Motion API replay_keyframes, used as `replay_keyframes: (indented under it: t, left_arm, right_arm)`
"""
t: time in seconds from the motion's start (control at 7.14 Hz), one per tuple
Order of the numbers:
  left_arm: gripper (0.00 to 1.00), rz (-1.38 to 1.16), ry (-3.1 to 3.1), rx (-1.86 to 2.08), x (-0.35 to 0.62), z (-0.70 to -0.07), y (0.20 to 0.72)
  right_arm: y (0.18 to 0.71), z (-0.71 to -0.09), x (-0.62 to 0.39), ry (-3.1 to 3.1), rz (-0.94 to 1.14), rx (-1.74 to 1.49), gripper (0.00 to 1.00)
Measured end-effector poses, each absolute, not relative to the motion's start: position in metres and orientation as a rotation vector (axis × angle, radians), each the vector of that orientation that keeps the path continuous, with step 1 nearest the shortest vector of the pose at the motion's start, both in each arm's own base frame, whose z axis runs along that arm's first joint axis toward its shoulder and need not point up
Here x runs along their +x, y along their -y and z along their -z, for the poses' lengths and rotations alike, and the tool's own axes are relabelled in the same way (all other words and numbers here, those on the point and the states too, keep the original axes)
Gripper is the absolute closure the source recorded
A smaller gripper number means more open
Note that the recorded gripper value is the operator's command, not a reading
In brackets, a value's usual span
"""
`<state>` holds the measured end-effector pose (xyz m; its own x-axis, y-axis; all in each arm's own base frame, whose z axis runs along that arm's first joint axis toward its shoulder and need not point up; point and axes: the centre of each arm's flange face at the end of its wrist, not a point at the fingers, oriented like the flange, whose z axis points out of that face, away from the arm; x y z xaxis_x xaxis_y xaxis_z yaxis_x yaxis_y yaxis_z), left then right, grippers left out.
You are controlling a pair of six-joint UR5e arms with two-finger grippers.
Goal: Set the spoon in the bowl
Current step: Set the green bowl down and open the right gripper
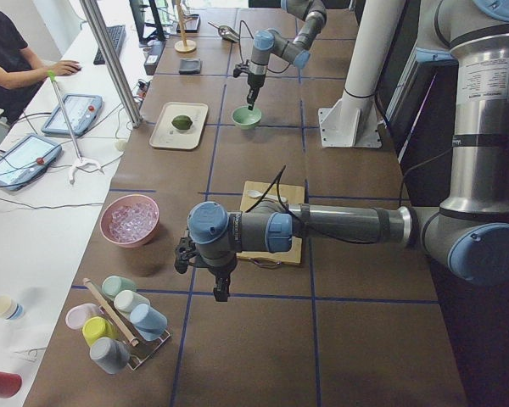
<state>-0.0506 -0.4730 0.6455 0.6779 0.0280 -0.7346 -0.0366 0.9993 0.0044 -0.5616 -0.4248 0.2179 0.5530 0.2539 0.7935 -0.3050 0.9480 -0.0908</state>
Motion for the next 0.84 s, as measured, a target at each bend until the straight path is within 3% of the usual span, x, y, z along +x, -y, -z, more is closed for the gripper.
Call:
replay_keyframes:
  t: [0.84]
  left_arm:
    - [0.00,-0.045,-0.824,0.003,-0.0498,-0.6387,0.4768]
  right_arm:
    - [0.4261,-0.2210,-0.5529,0.930,-0.335,0.063,0.00]
